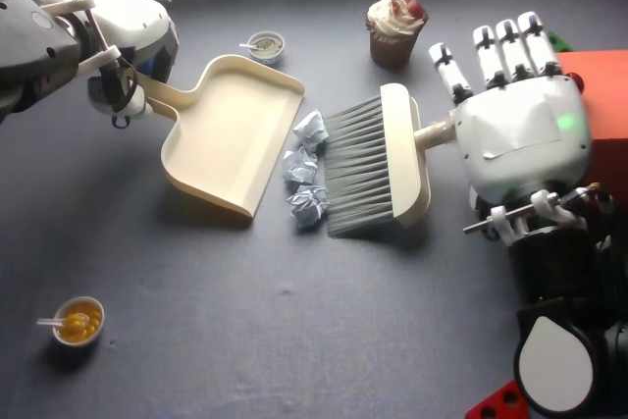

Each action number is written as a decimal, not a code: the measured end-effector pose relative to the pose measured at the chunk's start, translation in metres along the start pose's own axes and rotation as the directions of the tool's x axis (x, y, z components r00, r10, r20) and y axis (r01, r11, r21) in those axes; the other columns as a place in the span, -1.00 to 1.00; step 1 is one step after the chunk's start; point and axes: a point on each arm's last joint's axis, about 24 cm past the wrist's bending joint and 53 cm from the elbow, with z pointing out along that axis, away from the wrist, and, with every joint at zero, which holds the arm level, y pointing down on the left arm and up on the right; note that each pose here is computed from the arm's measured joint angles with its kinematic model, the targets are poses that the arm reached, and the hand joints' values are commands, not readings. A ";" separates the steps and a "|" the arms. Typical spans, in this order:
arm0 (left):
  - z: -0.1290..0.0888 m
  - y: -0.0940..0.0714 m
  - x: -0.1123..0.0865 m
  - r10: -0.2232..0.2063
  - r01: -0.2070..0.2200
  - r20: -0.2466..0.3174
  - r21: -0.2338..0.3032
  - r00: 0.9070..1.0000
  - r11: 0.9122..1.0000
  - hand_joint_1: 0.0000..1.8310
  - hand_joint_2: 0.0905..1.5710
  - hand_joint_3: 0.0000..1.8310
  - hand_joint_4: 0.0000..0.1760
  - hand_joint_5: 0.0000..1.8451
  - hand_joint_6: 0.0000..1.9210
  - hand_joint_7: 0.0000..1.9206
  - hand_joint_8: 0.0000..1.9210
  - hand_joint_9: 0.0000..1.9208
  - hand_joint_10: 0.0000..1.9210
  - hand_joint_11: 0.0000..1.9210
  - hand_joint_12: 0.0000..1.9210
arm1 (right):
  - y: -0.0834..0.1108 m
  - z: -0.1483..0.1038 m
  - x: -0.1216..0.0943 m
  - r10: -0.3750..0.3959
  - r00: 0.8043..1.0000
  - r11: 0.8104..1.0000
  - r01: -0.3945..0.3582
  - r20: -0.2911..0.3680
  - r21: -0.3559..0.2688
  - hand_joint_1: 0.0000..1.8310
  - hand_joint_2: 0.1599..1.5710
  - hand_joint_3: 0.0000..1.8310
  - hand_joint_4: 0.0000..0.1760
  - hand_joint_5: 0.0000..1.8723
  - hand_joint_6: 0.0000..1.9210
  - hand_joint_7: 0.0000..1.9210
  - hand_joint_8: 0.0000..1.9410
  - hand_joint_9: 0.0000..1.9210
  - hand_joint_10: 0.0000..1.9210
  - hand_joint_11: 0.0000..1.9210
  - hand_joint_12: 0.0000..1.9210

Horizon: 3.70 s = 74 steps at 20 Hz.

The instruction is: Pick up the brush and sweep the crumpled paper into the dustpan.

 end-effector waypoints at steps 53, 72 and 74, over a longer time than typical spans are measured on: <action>-0.001 0.002 -0.007 -0.010 0.010 0.013 -0.004 1.000 1.000 0.22 0.45 -1.00 -1.00 -0.04 0.16 -0.61 -1.00 -0.72 -1.00 -0.95 -0.53 | 0.008 0.048 -0.043 -0.124 0.991 0.988 0.128 0.058 -0.086 0.70 0.49 -1.00 1.00 0.03 1.00 -0.02 1.00 -0.16 1.00 -0.28 1.00; -0.004 0.010 -0.010 -0.010 0.010 0.009 -0.010 1.000 1.000 0.22 0.44 -1.00 -1.00 -0.02 0.13 -0.60 -1.00 -0.70 -1.00 -0.93 -0.50 | 0.087 0.059 -0.065 -0.706 0.706 0.686 0.701 0.056 -0.196 0.79 0.50 -1.00 1.00 0.03 1.00 -0.02 1.00 -0.08 1.00 -0.17 1.00; -0.007 0.013 -0.013 -0.023 0.024 0.019 -0.020 1.000 1.000 0.23 0.43 -1.00 -1.00 -0.01 0.12 -0.58 -0.99 -0.67 -0.99 -0.92 -0.50 | 0.091 0.059 -0.055 -0.734 0.679 0.659 0.721 0.023 -0.215 0.81 0.50 -1.00 1.00 0.06 1.00 0.01 1.00 -0.04 1.00 -0.16 1.00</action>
